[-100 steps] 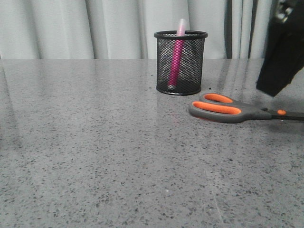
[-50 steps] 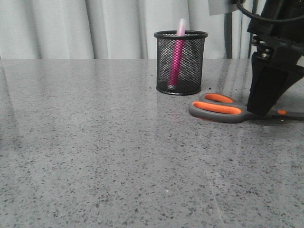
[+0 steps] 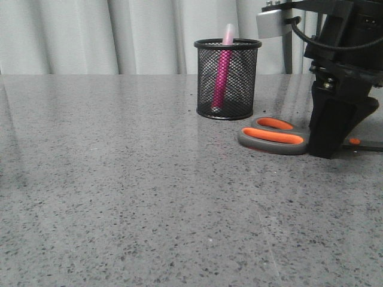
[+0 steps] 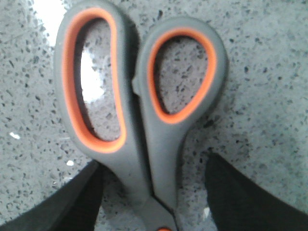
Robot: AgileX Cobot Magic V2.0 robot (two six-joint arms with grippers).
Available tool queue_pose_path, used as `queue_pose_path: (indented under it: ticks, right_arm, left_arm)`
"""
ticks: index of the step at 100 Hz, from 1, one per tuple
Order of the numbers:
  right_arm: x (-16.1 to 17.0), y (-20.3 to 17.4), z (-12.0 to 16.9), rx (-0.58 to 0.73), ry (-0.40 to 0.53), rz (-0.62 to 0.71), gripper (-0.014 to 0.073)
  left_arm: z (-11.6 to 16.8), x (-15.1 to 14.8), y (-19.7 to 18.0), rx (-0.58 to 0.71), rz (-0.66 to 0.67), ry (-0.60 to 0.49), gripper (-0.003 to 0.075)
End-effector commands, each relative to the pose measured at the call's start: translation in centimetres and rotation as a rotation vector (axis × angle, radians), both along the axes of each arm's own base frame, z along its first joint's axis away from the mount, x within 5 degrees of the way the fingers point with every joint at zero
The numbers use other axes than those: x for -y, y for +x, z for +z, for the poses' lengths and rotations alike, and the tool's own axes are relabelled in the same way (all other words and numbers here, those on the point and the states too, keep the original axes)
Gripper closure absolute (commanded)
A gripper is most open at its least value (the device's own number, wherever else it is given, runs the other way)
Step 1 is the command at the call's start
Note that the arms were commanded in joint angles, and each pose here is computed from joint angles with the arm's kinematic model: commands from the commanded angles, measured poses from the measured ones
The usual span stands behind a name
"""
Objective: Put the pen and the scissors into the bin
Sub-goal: 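Lower the right gripper onto the scissors handles and grasp them, then lift the scissors with the right gripper and insert blades-down into the mesh cup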
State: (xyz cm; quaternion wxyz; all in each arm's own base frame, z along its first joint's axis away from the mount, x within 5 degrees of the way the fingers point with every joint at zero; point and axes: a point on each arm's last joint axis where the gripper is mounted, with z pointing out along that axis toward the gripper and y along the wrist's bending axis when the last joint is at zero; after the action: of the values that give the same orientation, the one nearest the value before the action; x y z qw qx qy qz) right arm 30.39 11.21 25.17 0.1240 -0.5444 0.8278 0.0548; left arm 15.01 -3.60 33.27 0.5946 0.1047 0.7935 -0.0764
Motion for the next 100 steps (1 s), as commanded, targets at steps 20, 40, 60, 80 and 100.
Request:
queue_pose_path:
  ticks: [20,40,60,80,100]
  right_arm:
    - [-0.1,0.1,1.2,0.049,0.013,0.013,0.0496]
    - [-0.1,-0.2,1.4,0.034,0.019,0.014,0.0671]
    - [-0.3,-1.3,4.4,0.082,0.202,-0.060,0.0671]
    - [0.2,-1.2,9.3,0.357,0.472,-0.231,0.0671]
    - [0.7,-0.5,13.9,0.670,0.733,-0.425,0.0671]
  left_arm:
    - [1.8,-0.1,0.1,0.104,0.021,-0.044,0.0738]
    - [1.8,-0.1,0.1,0.104,0.021,-0.044,0.0739]
    - [1.8,-0.1,0.1,0.104,0.021,-0.044,0.0739]
    - [1.8,-0.1,0.1,0.104,0.021,-0.044,0.0739]
    - [1.8,-0.1,0.1,0.103,0.021,-0.048,0.0739]
